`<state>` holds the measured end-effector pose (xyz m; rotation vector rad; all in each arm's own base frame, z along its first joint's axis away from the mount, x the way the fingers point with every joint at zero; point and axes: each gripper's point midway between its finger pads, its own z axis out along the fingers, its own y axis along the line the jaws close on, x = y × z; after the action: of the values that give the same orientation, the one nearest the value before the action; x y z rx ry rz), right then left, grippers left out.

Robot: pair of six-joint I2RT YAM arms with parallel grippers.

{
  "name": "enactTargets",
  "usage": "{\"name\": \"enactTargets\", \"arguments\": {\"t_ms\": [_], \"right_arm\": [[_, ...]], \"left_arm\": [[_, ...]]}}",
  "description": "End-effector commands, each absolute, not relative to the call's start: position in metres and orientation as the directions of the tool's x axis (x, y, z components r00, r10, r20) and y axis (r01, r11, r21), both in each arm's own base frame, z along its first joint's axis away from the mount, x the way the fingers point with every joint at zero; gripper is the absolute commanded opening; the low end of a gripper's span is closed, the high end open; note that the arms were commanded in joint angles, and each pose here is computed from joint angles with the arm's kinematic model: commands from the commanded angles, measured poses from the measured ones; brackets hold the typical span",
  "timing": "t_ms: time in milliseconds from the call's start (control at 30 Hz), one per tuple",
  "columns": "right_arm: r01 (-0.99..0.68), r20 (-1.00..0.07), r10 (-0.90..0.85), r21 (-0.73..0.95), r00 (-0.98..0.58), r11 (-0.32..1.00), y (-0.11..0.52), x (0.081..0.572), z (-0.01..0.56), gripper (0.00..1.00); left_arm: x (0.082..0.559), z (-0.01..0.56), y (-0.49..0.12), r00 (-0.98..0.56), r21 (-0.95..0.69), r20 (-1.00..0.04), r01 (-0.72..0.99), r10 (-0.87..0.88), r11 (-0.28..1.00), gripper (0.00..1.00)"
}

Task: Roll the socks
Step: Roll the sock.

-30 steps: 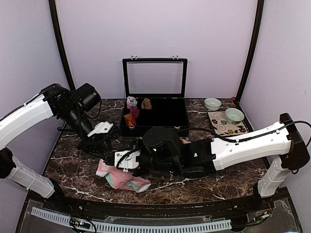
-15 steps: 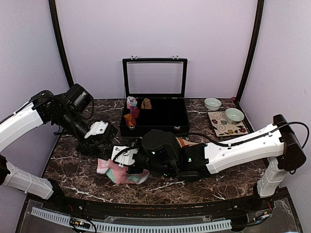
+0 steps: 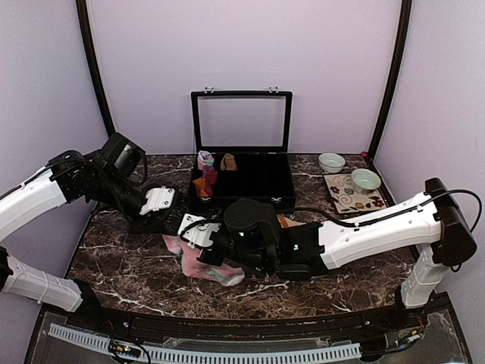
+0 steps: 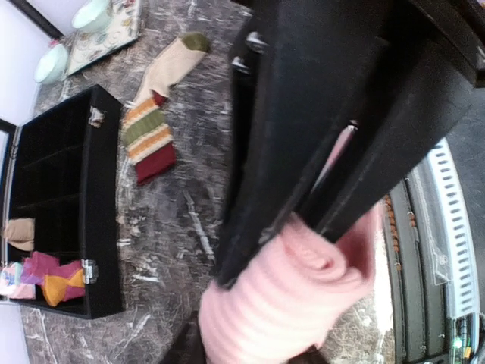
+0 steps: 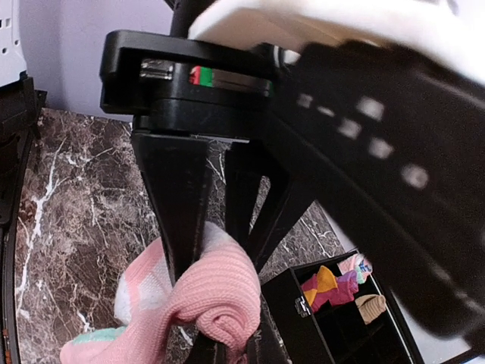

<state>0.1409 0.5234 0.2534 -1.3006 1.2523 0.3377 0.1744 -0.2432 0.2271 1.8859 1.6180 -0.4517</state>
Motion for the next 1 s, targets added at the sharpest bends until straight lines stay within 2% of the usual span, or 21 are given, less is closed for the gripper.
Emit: {"name": "enactTargets", "arguments": {"t_ms": [0, 67, 133, 633, 767, 800, 867, 900, 967], "right_arm": [[-0.842, -0.921, -0.208, -0.386, 0.329, 0.377, 0.53, 0.12, 0.298, 0.0], [-0.844, -0.931, -0.184, -0.363, 0.315, 0.394, 0.528, 0.121, 0.299, 0.0], [-0.849, -0.94, -0.157, -0.34, 0.302, 0.404, 0.527, 0.121, 0.301, 0.0], [-0.909, -0.965, 0.036, -0.231, 0.259, 0.347, 0.542, 0.104, 0.322, 0.0], [-0.916, -0.973, 0.033, -0.202, 0.228, 0.346, 0.543, 0.105, 0.316, 0.0], [-0.917, -0.976, 0.033, -0.192, 0.217, 0.348, 0.543, 0.106, 0.314, 0.0], [-0.922, -0.981, 0.034, -0.169, 0.192, 0.35, 0.543, 0.106, 0.31, 0.0], [-0.924, -0.983, 0.027, -0.159, 0.179, 0.347, 0.543, 0.106, 0.307, 0.0], [-0.926, -0.987, 0.006, -0.149, 0.161, 0.348, 0.544, 0.108, 0.302, 0.06]], "left_arm": [[0.205, 0.244, -0.24, 0.24, 0.402, -0.605, 0.915, 0.759, 0.032, 0.39], [0.197, 0.248, -0.24, 0.263, 0.402, -0.624, 0.915, 0.736, 0.015, 0.47], [0.19, 0.247, -0.24, 0.274, 0.394, -0.632, 0.919, 0.725, -0.004, 0.49], [0.191, 0.236, -0.236, 0.298, 0.426, -0.591, 0.905, 0.749, -0.024, 0.47], [0.21, 0.236, -0.23, 0.302, 0.517, -0.538, 0.855, 0.787, 0.025, 0.33], [0.216, 0.238, -0.228, 0.301, 0.541, -0.526, 0.84, 0.795, 0.041, 0.26], [0.223, 0.241, -0.226, 0.297, 0.571, -0.509, 0.819, 0.808, 0.059, 0.04], [0.225, 0.242, -0.226, 0.298, 0.577, -0.506, 0.814, 0.81, 0.061, 0.0], [0.223, 0.241, -0.226, 0.304, 0.574, -0.5, 0.818, 0.811, 0.048, 0.0]]}}
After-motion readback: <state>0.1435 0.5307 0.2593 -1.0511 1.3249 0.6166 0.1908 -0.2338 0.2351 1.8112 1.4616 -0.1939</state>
